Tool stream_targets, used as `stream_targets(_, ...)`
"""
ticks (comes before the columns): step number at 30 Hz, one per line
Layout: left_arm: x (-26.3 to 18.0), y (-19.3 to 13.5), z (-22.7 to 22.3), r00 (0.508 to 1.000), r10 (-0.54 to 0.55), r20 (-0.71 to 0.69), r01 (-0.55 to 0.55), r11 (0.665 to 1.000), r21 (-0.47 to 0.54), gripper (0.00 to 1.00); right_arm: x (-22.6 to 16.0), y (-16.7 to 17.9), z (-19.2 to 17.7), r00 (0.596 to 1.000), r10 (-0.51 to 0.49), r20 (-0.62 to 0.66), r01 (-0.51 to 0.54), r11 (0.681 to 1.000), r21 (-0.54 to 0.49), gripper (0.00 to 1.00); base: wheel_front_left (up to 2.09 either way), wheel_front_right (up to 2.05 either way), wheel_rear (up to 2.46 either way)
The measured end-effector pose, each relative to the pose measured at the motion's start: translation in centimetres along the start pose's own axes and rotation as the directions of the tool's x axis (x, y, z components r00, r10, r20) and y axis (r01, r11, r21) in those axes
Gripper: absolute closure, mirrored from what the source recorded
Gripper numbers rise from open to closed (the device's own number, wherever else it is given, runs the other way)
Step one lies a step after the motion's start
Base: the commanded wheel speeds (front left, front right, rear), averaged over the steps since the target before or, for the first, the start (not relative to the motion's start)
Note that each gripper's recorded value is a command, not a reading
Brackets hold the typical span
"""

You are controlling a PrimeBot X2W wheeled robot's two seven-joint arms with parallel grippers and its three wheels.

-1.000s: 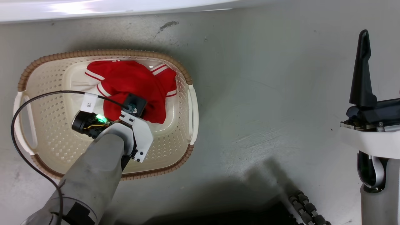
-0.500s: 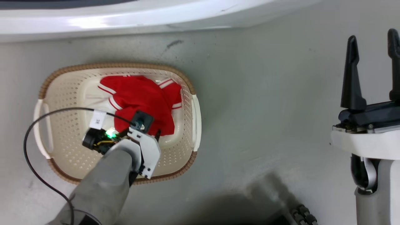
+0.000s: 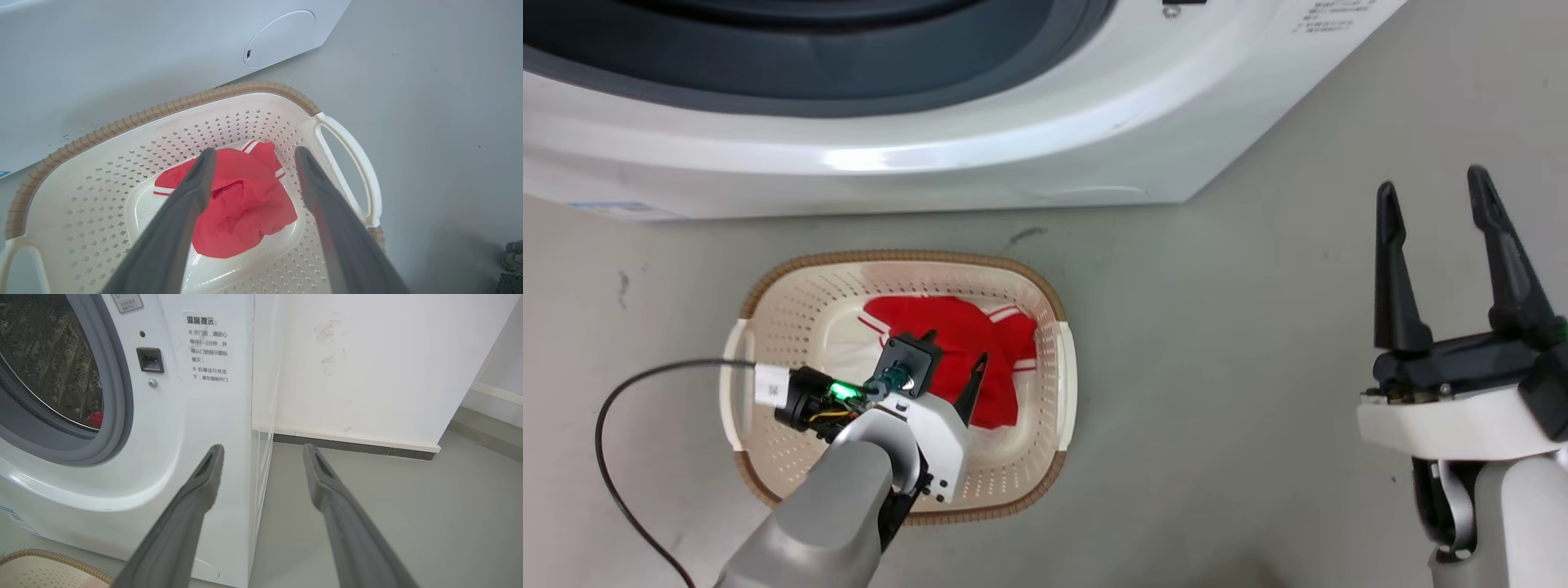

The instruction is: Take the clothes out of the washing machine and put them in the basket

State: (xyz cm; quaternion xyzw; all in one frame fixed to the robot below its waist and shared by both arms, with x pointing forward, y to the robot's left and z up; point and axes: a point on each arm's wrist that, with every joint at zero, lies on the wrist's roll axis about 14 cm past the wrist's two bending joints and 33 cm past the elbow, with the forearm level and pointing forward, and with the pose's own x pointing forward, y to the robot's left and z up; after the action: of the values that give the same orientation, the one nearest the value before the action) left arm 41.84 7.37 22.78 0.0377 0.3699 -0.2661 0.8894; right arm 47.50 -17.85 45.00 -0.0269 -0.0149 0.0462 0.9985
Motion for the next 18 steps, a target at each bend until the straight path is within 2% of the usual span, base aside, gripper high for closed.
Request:
stream_targets(2,-1.5,0.0,2.7,0.994,0.033,0.108,-0.031,0.999,-0.022,0.0,-0.6,0.5,1.0,1.0,0.012,0.016,-0.012,1.0,0.005,0.0,0.0,0.0,0.0)
stream_targets(8,-5.4,0.4,7.7,0.946,0.108,0.304,-0.099,0.994,-0.045,0.0,-1.8,1.5,3.1,0.998,0.035,0.049,-0.035,0.999,0.011,0.0,0.0,0.0,0.0)
stream_targets(14,-9.7,0.7,11.9,0.865,0.179,0.468,-0.162,0.984,-0.076,0.0,-3.0,2.0,5.0,0.995,0.045,0.084,-0.046,0.999,0.011,0.0,0.0,0.0,0.0)
stream_targets(18,-12.7,1.4,14.4,0.794,0.24,0.558,-0.22,0.97,-0.104,0.0,-3.8,2.2,6.0,0.993,0.049,0.103,-0.05,0.999,0.01,0.0,0.0,0.0,0.0)
